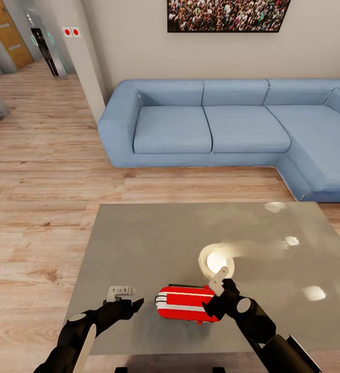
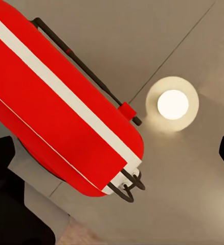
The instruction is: Turn on the radio receiver that's on the table in the living room.
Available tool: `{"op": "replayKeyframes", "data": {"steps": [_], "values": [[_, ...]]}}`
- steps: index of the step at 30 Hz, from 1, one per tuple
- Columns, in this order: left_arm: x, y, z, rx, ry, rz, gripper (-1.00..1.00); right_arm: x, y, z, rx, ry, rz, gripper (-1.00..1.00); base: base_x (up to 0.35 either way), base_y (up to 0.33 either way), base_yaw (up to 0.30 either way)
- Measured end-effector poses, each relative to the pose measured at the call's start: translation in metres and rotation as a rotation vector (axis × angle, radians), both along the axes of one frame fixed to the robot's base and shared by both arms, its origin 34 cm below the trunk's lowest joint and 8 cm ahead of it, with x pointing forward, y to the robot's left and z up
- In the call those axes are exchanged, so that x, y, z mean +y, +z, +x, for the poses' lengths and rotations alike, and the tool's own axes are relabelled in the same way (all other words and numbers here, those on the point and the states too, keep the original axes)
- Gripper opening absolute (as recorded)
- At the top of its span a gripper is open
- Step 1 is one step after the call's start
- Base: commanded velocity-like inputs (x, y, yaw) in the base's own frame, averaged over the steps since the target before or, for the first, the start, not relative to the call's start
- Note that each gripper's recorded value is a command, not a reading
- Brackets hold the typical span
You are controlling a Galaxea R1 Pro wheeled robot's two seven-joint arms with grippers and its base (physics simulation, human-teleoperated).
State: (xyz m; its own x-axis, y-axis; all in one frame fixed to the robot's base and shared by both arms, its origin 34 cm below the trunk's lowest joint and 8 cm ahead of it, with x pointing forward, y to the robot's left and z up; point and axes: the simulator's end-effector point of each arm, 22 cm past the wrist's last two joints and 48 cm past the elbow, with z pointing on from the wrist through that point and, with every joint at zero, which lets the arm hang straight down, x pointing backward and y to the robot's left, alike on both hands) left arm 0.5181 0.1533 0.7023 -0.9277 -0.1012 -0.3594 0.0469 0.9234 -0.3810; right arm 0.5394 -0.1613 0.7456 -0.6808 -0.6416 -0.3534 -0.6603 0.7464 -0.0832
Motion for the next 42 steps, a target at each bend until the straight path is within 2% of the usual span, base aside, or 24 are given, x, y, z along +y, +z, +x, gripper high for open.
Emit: {"op": "replayKeyframes", "data": {"steps": [7,12,18,26,31,34,37,39,40,42], "values": [[0.000,0.000,0.000,0.000,-0.001,0.000,1.00,0.004,-0.001,-0.002,0.011,-0.002,0.012,1.00,0.000,0.000,0.000],[0.000,-0.001,-0.001,0.002,-0.001,0.000,1.00,0.020,-0.002,-0.016,0.069,0.029,0.072,1.00,0.000,0.000,0.000],[0.000,-0.001,-0.001,0.002,-0.001,0.000,1.00,0.024,-0.002,-0.019,0.081,0.038,0.086,1.00,0.000,0.000,0.000],[0.000,-0.001,-0.001,0.003,-0.001,0.000,1.00,0.025,-0.003,-0.020,0.087,0.038,0.089,1.00,0.000,0.000,0.000],[0.000,-0.001,-0.001,0.003,-0.001,0.000,1.00,0.021,0.001,0.002,0.071,0.027,0.072,1.00,0.000,0.000,0.000],[0.000,-0.001,-0.001,0.003,-0.001,0.000,1.00,0.021,0.001,0.003,0.074,0.025,0.066,1.00,0.000,0.000,0.000],[0.000,-0.001,-0.002,0.004,-0.001,0.000,1.00,0.034,-0.007,0.004,0.074,0.044,0.030,1.00,0.000,0.000,0.000],[-0.001,-0.001,-0.002,0.004,-0.001,0.000,1.00,0.038,-0.010,0.006,0.079,0.055,0.021,1.00,0.000,0.000,0.000],[0.000,-0.001,-0.002,0.004,-0.002,0.000,1.00,0.047,-0.012,0.006,0.098,0.077,0.025,1.00,0.000,0.000,0.000],[0.000,-0.001,-0.002,0.004,-0.002,0.000,1.00,0.048,-0.012,0.006,0.101,0.086,0.022,1.00,0.000,0.000,0.000]]}}
